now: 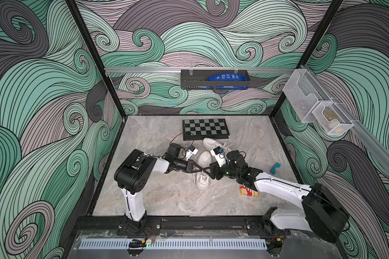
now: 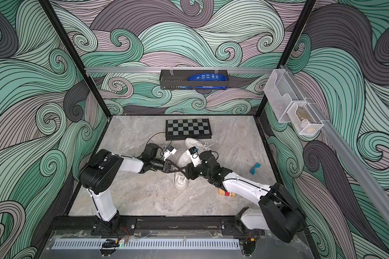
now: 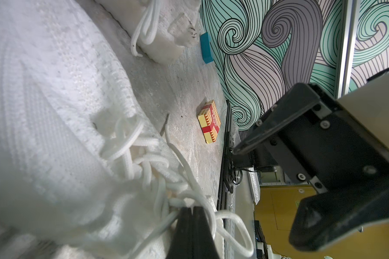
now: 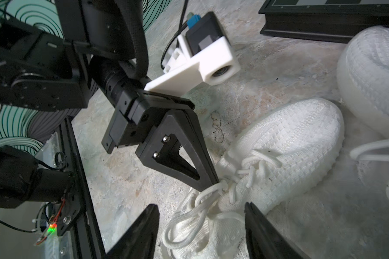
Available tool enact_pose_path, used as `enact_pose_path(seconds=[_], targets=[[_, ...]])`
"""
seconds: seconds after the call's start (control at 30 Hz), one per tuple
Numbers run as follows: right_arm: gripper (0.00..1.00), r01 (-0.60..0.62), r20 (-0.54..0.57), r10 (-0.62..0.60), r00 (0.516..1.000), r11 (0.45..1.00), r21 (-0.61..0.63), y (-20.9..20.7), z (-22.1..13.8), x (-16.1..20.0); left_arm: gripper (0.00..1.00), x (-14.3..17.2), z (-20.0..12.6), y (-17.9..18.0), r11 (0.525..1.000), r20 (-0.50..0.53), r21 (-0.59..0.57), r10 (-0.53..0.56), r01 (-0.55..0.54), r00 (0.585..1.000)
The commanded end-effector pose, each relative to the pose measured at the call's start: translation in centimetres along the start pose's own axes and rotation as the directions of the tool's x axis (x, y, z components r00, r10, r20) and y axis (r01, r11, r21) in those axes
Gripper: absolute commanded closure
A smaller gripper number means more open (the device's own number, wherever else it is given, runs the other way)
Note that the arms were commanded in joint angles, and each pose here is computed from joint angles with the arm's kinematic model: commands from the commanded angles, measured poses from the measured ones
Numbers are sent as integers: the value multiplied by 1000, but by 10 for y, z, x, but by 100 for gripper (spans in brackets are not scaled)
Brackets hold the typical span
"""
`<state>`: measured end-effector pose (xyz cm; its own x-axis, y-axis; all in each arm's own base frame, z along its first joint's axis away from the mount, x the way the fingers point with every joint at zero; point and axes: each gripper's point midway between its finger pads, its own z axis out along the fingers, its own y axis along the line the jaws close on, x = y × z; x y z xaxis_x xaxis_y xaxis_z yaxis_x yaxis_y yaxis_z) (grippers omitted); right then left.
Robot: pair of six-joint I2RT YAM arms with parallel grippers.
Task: Tie the shoes
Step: Cross the shoelace with the shoelace.
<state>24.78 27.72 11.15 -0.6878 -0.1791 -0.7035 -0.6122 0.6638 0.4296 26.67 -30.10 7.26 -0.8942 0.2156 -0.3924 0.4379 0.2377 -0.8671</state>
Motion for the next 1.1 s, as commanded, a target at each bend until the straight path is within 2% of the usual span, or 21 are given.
enact_pose_path(seconds=[0.0, 0.17, 0.37, 0.5, 0.63, 0.87, 0.97, 1.07], targets=[[32, 11, -32, -10, 999, 1000, 29, 3, 7, 2, 100, -4, -1, -7, 1000, 16, 1, 27, -27, 999], [31, 44, -68, -40, 997, 998, 44, 8, 19, 9, 100, -5, -2, -8, 1000, 17, 1, 29, -29, 999], [37, 50, -89, -42, 995, 995, 91, 2, 16, 14, 100, -5, -2, -6, 1000, 21, -12, 27, -27, 999], [29, 40, -47, -36, 998, 995, 90, 3, 3, 7, 100, -7, -5, -7, 999, 30, -20, 34, -34, 999], [27, 19, -13, -18, 1000, 995, 95, -10, -11, 2, 100, -7, -7, -7, 999, 31, -12, 33, -33, 999], [53, 31, -44, -27, 999, 996, 89, -44, -14, 11, 100, -8, -7, -10, 999, 24, 8, 45, -45, 999], [57, 69, -84, -63, 995, 995, 73, -52, -6, 18, 100, -8, -7, -10, 999, 24, 9, 45, -45, 999], [56, 96, -117, -90, 989, 995, 42, -53, 3, 26, 100, -6, -6, -8, 999, 18, 10, 36, -36, 999]])
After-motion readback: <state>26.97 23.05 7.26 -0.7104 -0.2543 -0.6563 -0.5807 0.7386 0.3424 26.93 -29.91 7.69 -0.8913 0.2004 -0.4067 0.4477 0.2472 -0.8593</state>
